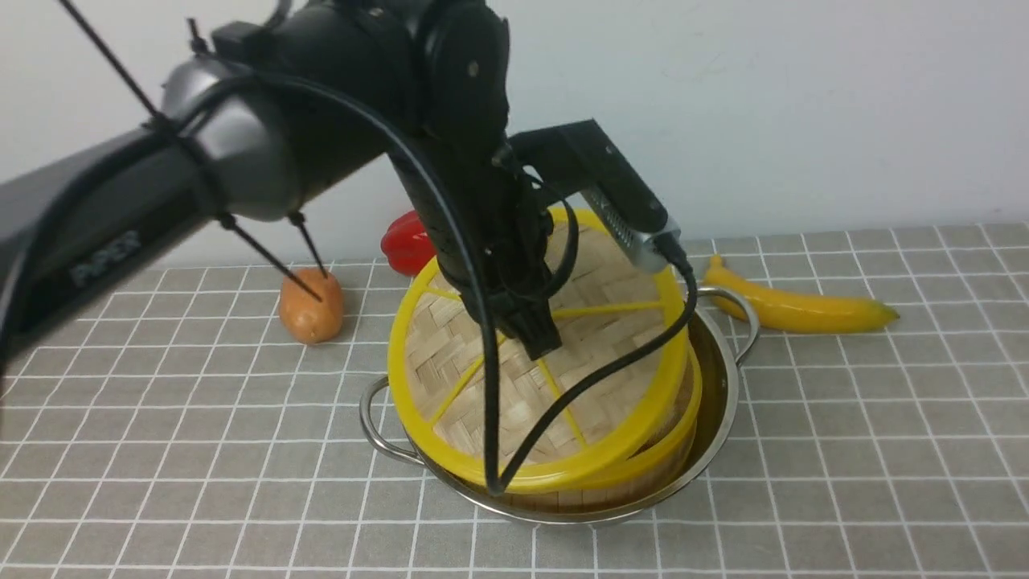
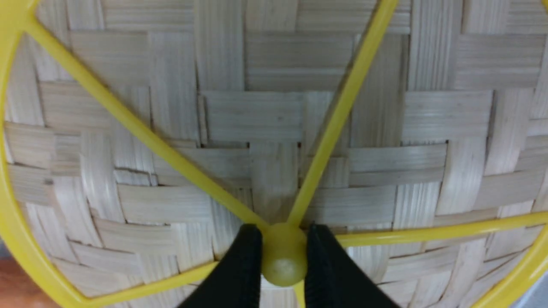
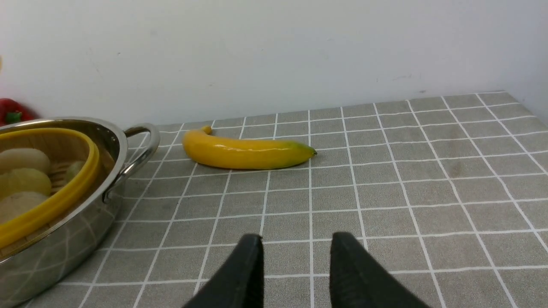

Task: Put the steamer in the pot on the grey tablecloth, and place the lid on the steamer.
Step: 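Place the yellow bamboo steamer lid onto the steamer in the pot with the left gripper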

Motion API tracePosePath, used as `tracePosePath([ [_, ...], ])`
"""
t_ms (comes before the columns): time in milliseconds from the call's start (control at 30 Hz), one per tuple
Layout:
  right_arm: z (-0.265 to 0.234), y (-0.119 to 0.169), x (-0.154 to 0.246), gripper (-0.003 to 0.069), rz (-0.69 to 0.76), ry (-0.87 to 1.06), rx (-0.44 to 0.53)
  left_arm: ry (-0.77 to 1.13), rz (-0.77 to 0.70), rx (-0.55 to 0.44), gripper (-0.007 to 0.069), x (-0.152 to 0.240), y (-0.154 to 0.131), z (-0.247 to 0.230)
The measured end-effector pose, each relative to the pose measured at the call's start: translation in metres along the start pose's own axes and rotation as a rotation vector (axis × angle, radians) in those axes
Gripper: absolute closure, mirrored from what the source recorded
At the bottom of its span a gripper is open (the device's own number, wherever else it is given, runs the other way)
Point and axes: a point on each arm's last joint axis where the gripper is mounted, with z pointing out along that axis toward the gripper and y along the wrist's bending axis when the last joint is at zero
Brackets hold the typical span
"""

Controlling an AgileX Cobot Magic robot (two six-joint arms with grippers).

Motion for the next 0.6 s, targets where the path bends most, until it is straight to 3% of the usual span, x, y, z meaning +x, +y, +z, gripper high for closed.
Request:
tracePosePath([
  [600,0.0,0.0,0.0,0.0419,0.0,0.0,0.0,-0.01,0.092,0.011,0.0509,-0.013,0.005,0.013],
])
